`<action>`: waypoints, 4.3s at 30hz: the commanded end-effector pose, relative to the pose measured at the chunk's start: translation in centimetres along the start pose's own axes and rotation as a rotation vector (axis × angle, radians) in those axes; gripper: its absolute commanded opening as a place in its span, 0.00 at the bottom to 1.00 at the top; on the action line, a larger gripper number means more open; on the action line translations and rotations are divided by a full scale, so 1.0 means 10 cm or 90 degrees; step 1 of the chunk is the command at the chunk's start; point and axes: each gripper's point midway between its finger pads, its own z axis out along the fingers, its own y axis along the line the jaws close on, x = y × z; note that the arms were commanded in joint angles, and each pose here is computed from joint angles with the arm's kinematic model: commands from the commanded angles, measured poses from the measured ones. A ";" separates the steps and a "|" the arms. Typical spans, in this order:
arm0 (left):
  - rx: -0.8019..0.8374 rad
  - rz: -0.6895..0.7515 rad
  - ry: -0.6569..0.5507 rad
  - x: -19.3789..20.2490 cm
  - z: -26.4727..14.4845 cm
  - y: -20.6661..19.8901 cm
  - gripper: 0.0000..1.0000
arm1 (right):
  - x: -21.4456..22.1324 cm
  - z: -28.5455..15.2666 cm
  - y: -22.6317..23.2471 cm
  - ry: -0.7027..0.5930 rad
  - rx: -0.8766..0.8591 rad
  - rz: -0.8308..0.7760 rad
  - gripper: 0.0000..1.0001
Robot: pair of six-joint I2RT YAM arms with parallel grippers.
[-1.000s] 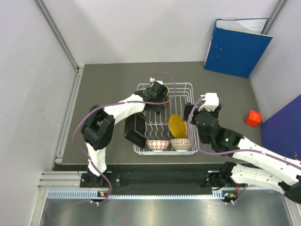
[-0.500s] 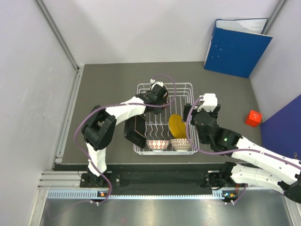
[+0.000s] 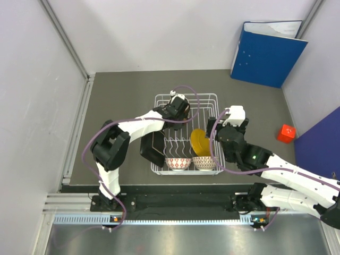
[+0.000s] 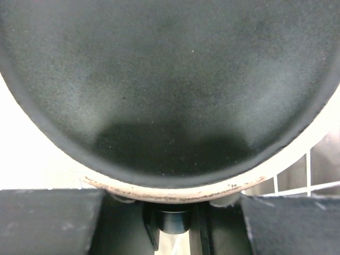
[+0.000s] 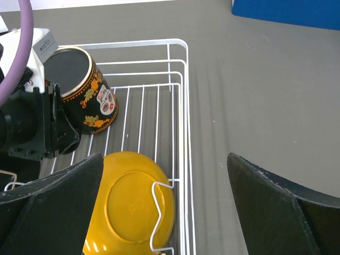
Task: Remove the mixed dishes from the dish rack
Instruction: Pick up the cup from the dish rack, then place the cup at the center of the board.
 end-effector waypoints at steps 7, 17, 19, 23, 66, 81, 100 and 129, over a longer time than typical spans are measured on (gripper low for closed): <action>0.021 -0.003 -0.136 -0.86 -0.72 -0.10 0.00 | -0.11 -0.04 0.07 -0.010 -0.018 0.035 1.00; 0.077 -0.019 -0.199 -1.28 -1.22 -0.23 0.00 | -0.42 -0.16 0.08 -0.063 -0.055 0.127 1.00; 0.108 -0.035 -0.215 -1.35 -1.35 -0.30 0.00 | -0.52 -0.20 0.07 -0.084 -0.065 0.153 1.00; 0.220 -0.064 -0.247 -1.46 -1.64 -0.53 0.00 | -0.73 -0.30 0.14 -0.093 -0.114 0.175 1.00; 0.925 -0.195 -0.282 -1.31 -2.96 -0.86 0.00 | -1.74 -0.04 0.81 -0.181 -0.593 0.411 0.87; 0.932 -0.198 -0.273 -1.29 -2.93 -0.89 0.00 | -1.62 0.19 1.09 -0.138 -0.670 0.429 0.51; 0.809 -0.198 -0.259 -1.36 -2.64 -0.78 0.99 | -1.61 0.26 1.02 -0.120 -0.610 0.380 0.00; 0.194 -0.515 -0.316 -1.21 -1.92 1.13 0.99 | -0.74 2.28 -1.53 0.179 0.292 0.139 0.00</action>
